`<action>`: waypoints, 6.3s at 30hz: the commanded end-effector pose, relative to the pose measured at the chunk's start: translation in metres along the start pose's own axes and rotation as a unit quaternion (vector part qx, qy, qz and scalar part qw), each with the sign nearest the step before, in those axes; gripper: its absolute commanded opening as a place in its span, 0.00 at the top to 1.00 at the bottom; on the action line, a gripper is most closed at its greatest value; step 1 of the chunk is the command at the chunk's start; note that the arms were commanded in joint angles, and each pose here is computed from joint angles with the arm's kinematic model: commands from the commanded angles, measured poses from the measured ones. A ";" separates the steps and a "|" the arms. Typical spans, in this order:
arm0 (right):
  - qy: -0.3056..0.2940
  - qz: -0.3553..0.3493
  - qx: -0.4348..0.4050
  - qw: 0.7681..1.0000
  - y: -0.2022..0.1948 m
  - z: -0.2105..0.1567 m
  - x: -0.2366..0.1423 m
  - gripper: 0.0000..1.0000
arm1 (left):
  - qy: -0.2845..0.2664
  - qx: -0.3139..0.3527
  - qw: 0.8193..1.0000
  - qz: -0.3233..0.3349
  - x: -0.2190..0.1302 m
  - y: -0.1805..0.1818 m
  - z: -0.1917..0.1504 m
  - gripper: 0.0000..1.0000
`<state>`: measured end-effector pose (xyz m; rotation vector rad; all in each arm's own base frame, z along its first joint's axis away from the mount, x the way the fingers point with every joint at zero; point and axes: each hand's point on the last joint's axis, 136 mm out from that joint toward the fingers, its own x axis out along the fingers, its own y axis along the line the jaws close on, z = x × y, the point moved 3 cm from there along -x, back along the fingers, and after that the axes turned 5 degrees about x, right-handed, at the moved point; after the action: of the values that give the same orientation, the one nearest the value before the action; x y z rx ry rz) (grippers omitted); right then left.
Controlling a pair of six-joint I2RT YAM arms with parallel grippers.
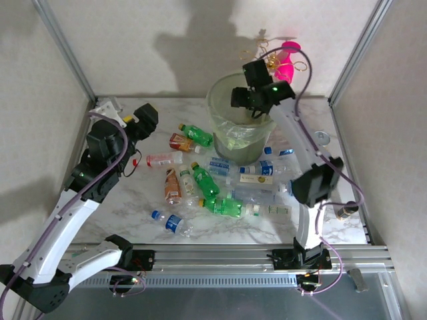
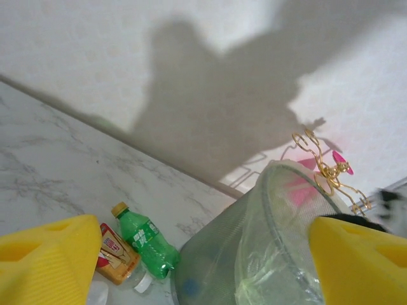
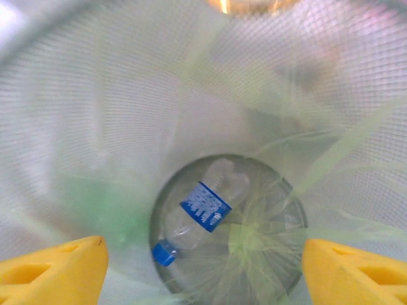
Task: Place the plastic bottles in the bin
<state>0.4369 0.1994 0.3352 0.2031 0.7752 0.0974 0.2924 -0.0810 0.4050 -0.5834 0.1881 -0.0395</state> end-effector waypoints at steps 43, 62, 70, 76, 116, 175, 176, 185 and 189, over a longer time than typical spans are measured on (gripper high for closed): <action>-0.092 0.164 -0.022 0.982 -0.028 -0.084 -0.176 0.28 | 0.470 0.046 0.866 0.166 0.034 0.152 -0.303 0.29; -0.131 0.161 -0.021 0.978 -0.025 -0.061 -0.192 0.28 | 0.431 0.080 0.883 0.167 0.026 0.136 -0.256 0.48; -0.142 0.229 -0.044 0.962 0.003 -0.044 -0.202 0.26 | 0.314 0.060 0.946 0.060 0.022 0.064 -0.163 0.50; -0.114 0.351 -0.081 0.926 0.052 -0.031 -0.215 0.23 | 0.215 0.029 0.967 -0.133 0.007 -0.030 -0.095 0.49; -0.048 0.536 -0.025 0.842 0.125 0.010 -0.205 0.73 | 0.147 0.100 0.924 -0.340 -0.038 -0.172 -0.046 0.28; 0.172 -0.093 0.130 0.972 -0.051 -0.084 0.150 0.73 | 0.036 0.128 0.989 -0.061 -0.042 -0.043 -0.021 0.19; 0.173 -0.095 0.130 0.972 -0.051 -0.086 0.151 0.72 | 0.037 0.128 0.989 -0.061 -0.042 -0.042 -0.022 0.19; 0.150 -0.083 0.132 0.976 -0.048 -0.072 0.143 0.47 | 0.037 0.131 0.989 -0.055 -0.042 -0.039 -0.024 0.19; 0.136 -0.080 0.133 0.978 -0.047 -0.063 0.134 0.46 | 0.039 0.131 0.989 -0.049 -0.040 -0.037 -0.025 0.19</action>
<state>0.4870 0.1866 0.1634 0.3653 1.1307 -0.1488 0.2483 -0.1299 0.4145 -0.3376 0.2251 -0.2186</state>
